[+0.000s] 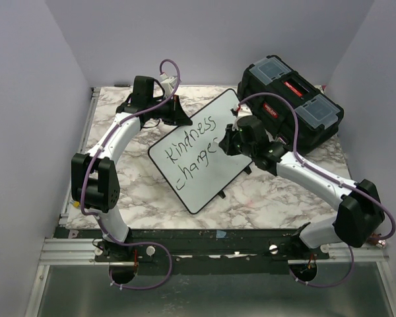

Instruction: Write a sentence on the whiteboard

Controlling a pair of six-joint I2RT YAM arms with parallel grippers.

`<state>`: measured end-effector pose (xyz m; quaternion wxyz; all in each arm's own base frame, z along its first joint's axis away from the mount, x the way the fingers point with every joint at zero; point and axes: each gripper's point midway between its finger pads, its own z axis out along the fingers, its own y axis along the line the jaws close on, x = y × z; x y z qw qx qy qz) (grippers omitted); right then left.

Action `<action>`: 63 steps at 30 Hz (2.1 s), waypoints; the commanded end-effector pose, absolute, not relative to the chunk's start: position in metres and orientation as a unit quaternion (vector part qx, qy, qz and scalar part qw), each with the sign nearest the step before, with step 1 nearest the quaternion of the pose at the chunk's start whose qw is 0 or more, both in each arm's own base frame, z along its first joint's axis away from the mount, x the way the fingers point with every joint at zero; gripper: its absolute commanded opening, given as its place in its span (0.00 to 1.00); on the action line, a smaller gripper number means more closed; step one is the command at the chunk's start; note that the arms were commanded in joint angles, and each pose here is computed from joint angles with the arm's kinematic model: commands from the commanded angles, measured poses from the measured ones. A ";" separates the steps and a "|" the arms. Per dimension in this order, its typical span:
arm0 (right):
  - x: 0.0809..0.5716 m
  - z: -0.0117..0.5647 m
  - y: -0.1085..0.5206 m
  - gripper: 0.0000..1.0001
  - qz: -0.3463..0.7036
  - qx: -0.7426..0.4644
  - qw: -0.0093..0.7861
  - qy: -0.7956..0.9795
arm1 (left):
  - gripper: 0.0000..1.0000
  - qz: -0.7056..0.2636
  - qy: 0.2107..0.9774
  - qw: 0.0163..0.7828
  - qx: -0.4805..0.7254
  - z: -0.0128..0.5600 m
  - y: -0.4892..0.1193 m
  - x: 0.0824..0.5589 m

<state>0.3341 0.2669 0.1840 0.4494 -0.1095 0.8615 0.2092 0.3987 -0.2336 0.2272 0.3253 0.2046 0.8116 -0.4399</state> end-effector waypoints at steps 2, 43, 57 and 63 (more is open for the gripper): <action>0.320 0.164 0.262 0.01 0.207 -0.113 0.422 0.875 | 0.00 -0.434 0.796 0.343 0.248 0.236 -0.239 0.390; 0.278 0.261 0.270 0.01 0.349 -0.126 0.484 0.793 | 0.00 -0.431 0.794 0.350 0.250 0.242 -0.236 0.388; 0.234 0.185 0.268 0.01 0.307 -0.130 0.385 0.861 | 0.00 -0.447 0.781 0.355 0.253 0.254 -0.238 0.381; 0.211 0.183 0.275 0.01 0.278 -0.134 0.394 0.866 | 0.00 -0.449 0.783 0.352 0.249 0.252 -0.239 0.381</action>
